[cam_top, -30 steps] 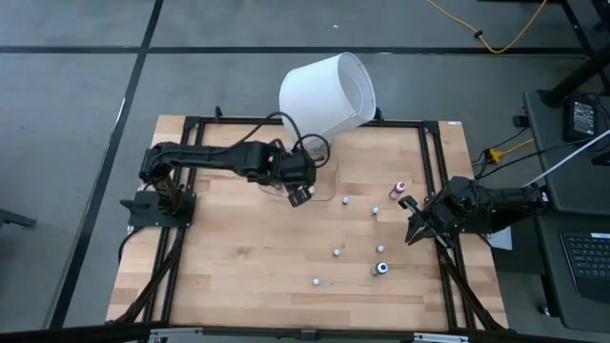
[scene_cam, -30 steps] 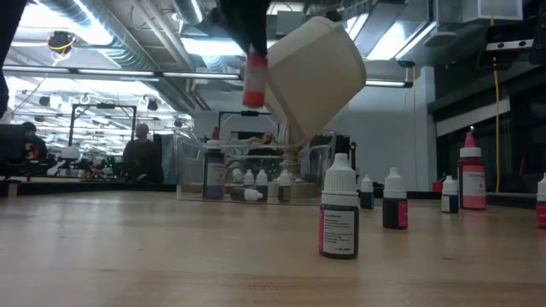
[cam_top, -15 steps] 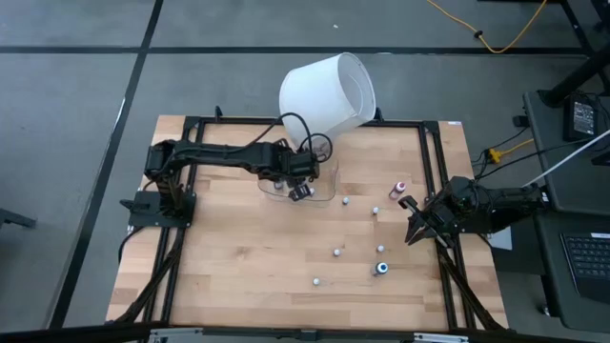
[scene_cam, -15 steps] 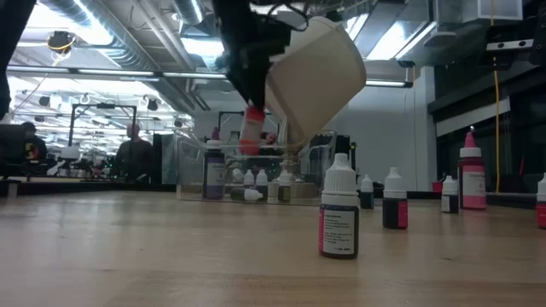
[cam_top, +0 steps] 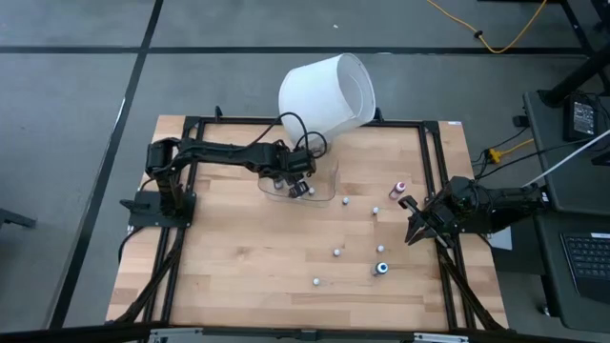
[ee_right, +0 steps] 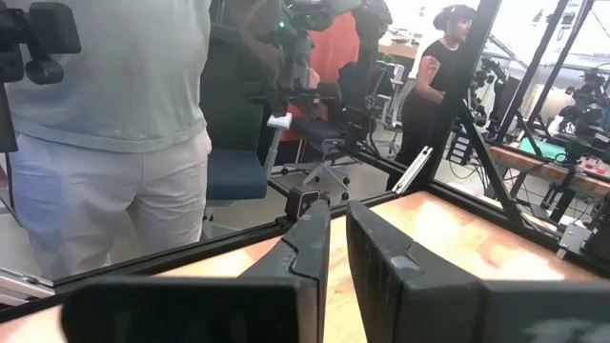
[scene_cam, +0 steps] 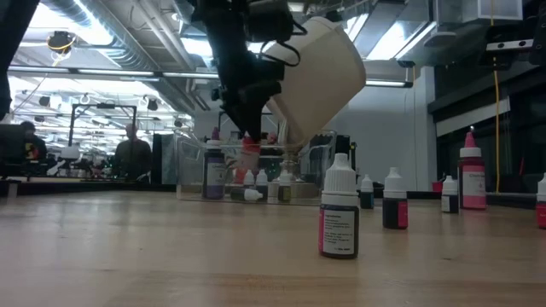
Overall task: Pick & Place food coloring
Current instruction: Put the big orange food coloring bottle into the container
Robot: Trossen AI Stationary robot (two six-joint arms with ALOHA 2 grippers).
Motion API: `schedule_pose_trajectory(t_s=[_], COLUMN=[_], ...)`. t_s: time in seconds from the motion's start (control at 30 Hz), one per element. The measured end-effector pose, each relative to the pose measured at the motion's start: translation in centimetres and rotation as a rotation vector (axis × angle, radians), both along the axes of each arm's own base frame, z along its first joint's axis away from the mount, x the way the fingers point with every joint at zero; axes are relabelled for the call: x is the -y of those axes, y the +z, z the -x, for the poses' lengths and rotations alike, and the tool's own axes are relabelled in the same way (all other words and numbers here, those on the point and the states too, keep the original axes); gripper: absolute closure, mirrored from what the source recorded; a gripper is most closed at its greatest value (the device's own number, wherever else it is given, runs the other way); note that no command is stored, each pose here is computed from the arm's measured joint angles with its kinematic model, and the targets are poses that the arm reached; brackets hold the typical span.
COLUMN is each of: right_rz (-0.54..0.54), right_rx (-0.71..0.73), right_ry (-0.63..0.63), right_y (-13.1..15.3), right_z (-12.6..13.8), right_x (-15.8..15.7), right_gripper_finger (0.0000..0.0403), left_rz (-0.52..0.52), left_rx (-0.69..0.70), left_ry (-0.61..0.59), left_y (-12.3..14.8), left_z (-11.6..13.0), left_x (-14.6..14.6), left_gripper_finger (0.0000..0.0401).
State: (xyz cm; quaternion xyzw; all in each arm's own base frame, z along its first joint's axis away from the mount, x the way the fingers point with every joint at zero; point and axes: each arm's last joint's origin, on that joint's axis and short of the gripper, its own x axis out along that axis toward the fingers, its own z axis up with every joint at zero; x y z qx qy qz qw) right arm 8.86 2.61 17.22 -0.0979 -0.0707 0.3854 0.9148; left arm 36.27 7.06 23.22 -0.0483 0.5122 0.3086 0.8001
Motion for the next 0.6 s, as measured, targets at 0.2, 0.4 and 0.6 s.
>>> schedule_pose_trajectory(t_s=[0.2, 0.4, 0.6], right_rz=[0.0, 0.0, 0.0], right_rx=[0.0, 0.0, 0.001], right_ry=[0.0, 0.0, 0.0], right_y=[0.0, 0.0, 0.0], right_z=[0.0, 0.0, 0.0], right_x=[0.0, 0.0, 0.0], right_gripper_finger=[0.0359, 0.0359, 0.0359], left_rz=[-0.035, -0.006, 0.028], left_rx=[-0.003, 0.002, -0.014], left_ry=[0.035, 0.044, 0.078], left_y=[-0.2, -0.6, -2.2], left_z=[0.2, 0.2, 0.8], left_x=[-0.5, -0.9, -0.7], left_gripper_finger=[0.0278, 0.0283, 0.0275])
